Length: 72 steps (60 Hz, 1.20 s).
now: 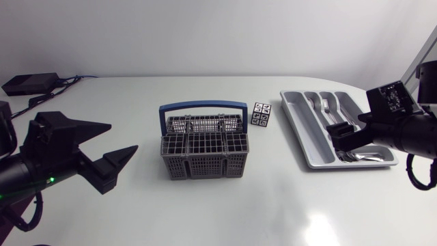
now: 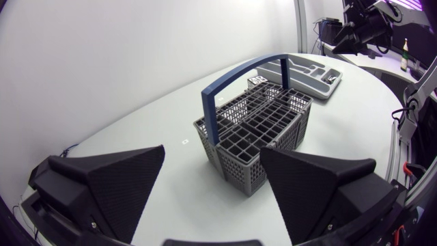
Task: Transfer all utensils from the basket to the drawer tray.
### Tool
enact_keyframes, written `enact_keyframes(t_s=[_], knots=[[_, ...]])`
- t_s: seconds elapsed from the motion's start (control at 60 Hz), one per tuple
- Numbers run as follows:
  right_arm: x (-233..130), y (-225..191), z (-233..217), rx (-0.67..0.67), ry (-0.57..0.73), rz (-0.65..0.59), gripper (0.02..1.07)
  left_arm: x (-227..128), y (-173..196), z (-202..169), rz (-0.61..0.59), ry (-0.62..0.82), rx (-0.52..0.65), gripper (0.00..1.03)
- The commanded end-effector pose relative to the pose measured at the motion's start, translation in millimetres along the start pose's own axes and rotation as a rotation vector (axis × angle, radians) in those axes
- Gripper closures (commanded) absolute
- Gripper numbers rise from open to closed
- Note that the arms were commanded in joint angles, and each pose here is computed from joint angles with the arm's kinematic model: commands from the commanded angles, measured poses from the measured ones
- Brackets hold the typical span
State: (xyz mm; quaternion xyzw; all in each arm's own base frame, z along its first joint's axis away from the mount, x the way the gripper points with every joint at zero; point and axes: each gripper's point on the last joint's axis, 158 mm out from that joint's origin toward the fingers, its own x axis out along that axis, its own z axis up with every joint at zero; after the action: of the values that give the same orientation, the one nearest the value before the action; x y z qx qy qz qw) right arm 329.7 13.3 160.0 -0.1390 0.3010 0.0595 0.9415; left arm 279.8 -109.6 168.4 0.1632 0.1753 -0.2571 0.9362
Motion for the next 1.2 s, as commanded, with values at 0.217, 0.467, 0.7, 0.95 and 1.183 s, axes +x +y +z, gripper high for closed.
enact_keyframes(t_s=[0.217, 0.467, 0.7, 0.95, 1.183], knots=[[-31, -4, -15, 0.006, -0.081, -0.085, 0.07, -27, 20, -11, 0.16, -0.077, -0.008, 0.06], [-50, -13, -32, 0.012, -0.162, -0.185, 0.07, -37, 35, -34, 0.274, -0.127, -0.125, 0.05], [-54, -9, -39, 0.101, -0.274, -0.175, 0.07, -44, 50, -57, 0.383, -0.189, -0.238, 0.07], [-56, -4, -46, 0.183, -0.387, -0.159, 0.07, -50, 65, -80, 0.487, -0.262, -0.349, 0.07], [-56, 0, -51, 0.247, -0.485, -0.14, 0.07, -50, 66, -81, 0.494, -0.267, -0.356, 0.07]])
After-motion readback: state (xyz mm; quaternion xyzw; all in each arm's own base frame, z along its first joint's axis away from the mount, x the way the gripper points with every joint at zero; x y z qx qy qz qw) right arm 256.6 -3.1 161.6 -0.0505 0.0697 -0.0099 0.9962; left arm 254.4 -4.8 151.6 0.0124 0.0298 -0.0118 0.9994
